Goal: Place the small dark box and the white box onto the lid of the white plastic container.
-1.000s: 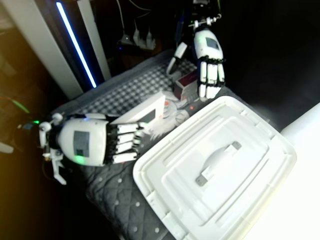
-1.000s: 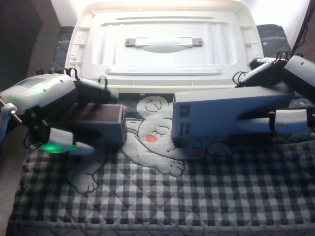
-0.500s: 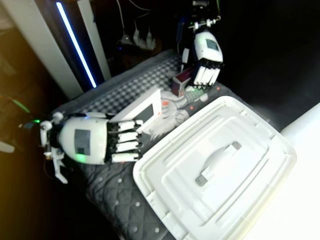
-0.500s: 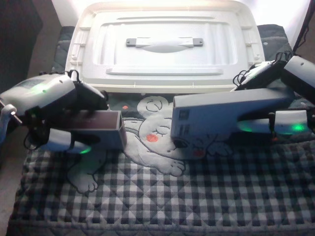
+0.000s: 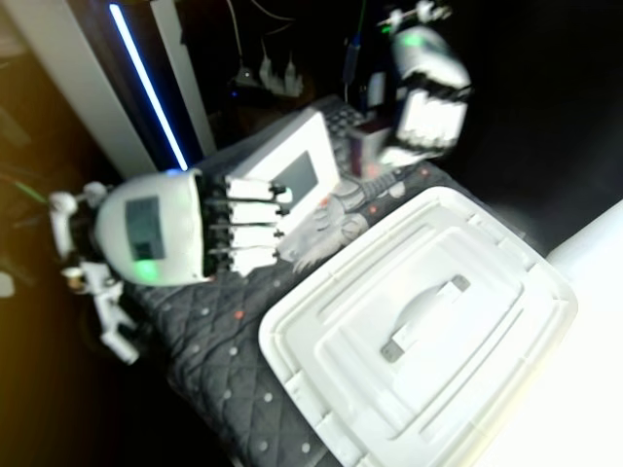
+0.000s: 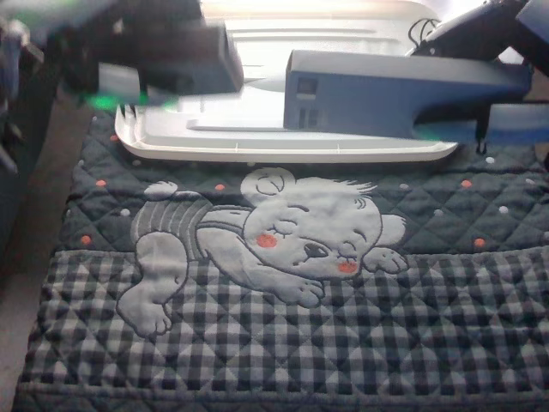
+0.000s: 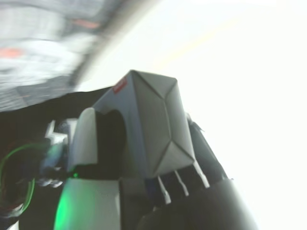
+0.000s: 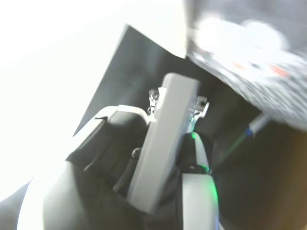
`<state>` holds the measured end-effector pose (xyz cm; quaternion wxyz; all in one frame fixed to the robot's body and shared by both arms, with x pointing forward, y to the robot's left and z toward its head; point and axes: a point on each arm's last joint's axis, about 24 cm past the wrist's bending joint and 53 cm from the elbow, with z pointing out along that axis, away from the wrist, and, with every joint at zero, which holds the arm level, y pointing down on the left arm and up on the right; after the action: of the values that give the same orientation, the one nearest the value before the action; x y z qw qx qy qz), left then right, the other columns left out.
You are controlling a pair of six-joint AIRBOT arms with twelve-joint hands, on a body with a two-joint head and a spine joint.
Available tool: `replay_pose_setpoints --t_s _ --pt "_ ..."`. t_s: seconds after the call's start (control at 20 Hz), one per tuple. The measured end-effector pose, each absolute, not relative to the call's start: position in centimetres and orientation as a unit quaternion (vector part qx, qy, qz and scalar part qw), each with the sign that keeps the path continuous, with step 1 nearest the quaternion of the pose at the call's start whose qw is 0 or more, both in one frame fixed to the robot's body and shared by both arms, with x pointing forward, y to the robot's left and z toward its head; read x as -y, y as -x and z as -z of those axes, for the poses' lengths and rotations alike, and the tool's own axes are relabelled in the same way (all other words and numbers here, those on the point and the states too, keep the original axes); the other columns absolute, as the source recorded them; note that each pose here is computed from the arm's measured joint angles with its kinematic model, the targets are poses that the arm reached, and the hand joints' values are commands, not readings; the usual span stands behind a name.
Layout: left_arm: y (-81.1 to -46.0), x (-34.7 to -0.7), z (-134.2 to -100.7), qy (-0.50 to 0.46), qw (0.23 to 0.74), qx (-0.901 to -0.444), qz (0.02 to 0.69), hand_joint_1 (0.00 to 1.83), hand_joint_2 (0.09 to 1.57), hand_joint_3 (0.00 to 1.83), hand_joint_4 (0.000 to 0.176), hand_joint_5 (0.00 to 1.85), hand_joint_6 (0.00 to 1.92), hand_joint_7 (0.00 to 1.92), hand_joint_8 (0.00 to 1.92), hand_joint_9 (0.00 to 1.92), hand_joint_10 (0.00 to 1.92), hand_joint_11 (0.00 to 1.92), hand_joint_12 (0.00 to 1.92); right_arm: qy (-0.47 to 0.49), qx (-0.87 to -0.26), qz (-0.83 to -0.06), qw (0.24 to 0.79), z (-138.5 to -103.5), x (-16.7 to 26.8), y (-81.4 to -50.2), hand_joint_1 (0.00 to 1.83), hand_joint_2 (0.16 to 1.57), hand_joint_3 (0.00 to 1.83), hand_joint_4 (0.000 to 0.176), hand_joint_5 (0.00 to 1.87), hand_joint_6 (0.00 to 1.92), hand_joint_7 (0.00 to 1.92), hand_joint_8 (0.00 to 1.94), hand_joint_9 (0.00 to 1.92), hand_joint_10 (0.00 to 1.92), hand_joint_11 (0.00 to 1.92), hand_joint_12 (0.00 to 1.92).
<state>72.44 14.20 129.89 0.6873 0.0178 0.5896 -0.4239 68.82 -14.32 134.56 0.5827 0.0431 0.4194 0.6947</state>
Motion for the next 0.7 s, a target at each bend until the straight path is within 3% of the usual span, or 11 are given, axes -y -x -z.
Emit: replay_pose_setpoints --t_s 0.05,0.1,0.15,0.2,0.3,0.35,0.4,0.55,0.6,0.65,0.7 --pt "-73.1 -13.9 -130.5 -0.023 0.691 -0.592 0.413 1.4 1.06 0.0 0.0 0.85 1.02 1.13 0.65 1.18 0.91 0.96 1.11 -0.045 -0.42 -0.687 0.591 -135.1 14.4 -69.6 1.29 1.01 0.0 0.0 1.2 0.45 1.29 0.75 1.34 1.1 1.23 1.53" --pt "-73.5 -13.5 -131.1 -0.032 0.696 -0.594 0.402 1.39 1.08 0.0 0.0 0.85 1.0 1.07 0.77 1.15 0.99 0.94 1.14 -0.046 -0.417 -0.68 0.601 -135.9 14.5 -70.1 1.23 1.0 0.0 0.0 1.25 0.49 1.3 1.28 1.43 1.49 1.4 1.76" --pt "-73.6 -12.5 -131.6 -0.048 0.702 -0.593 0.391 1.38 1.1 0.0 0.0 0.84 1.01 1.01 0.88 1.1 1.08 0.94 1.22 -0.044 -0.414 -0.672 0.612 -136.5 14.6 -70.4 1.22 1.01 0.0 0.0 1.24 0.53 1.26 1.26 1.42 1.47 1.4 1.75" --pt "-74.0 -11.8 -132.1 -0.06 0.709 -0.591 0.381 1.37 1.11 0.0 0.0 0.86 0.99 0.95 0.96 1.06 1.13 0.91 1.28 -0.037 -0.412 -0.66 0.627 -137.2 14.5 -70.7 1.28 1.04 0.0 0.0 1.1 0.59 1.2 0.98 1.32 1.21 1.21 1.62" --pt "-75.0 -11.4 -132.5 -0.064 0.723 -0.583 0.365 1.36 1.15 0.0 0.0 0.8 1.02 0.84 1.2 0.96 1.32 0.79 1.49 -0.028 -0.42 -0.642 0.641 -137.8 13.7 -72.0 1.3 1.03 0.0 0.0 1.04 0.76 1.33 0.55 1.38 0.74 1.19 1.25" --pt "-75.8 -11.4 -132.3 -0.061 0.724 -0.587 0.358 1.27 1.17 0.0 0.0 0.83 0.98 0.9 1.3 1.01 1.29 0.93 1.61 -0.024 -0.434 -0.629 0.645 -137.9 13.2 -73.1 1.29 1.06 0.0 0.0 1.06 0.63 1.18 0.9 1.34 0.94 1.19 1.44" --pt "-77.0 -11.5 -132.3 -0.052 0.723 -0.596 0.346 1.34 1.15 0.0 0.0 0.82 1.0 0.87 1.19 0.95 1.29 0.75 1.53 -0.032 -0.452 -0.611 0.648 -138.3 12.6 -74.9 1.24 1.13 0.0 0.0 0.98 0.73 0.93 1.4 1.01 1.64 1.01 1.9" --pt "-77.8 -12.2 -134.4 -0.048 0.74 -0.59 0.319 1.32 1.22 0.01 0.0 0.72 1.3 0.7 1.36 0.79 1.44 0.48 1.4 -0.034 -0.462 -0.601 0.651 -138.8 12.0 -76.1 1.16 1.17 0.0 0.0 0.89 1.05 0.79 1.61 0.8 1.88 0.92 1.92" --pt "-78.1 -12.6 -135.1 -0.048 0.748 -0.586 0.308 1.22 1.15 0.0 0.013 0.44 0.76 0.42 0.75 0.42 0.89 0.16 1.44 -0.038 -0.47 -0.596 0.65 -138.4 11.9 -76.6 1.2 1.23 0.0 0.0 0.76 1.08 0.77 1.59 0.59 1.62 0.61 1.89" --pt "-78.3 -12.8 -135.2 -0.045 0.749 -0.586 0.304 1.12 1.06 0.0 0.082 0.25 0.3 0.24 0.25 0.22 0.36 0.03 0.97 -0.04 -0.481 -0.59 0.647 -137.9 11.8 -76.9 1.12 1.15 0.0 0.01 0.37 0.45 0.32 0.57 0.24 0.73 0.12 1.38" --pt "-78.5 -12.8 -134.7 -0.046 0.745 -0.594 0.3 1.0 1.04 0.0 0.134 0.11 0.1 0.06 0.06 0.06 0.08 0.01 0.27 -0.041 -0.489 -0.586 0.645 -137.5 11.8 -77.1 1.08 1.09 0.0 0.092 0.2 0.19 0.11 0.2 0.1 0.33 0.02 0.8"
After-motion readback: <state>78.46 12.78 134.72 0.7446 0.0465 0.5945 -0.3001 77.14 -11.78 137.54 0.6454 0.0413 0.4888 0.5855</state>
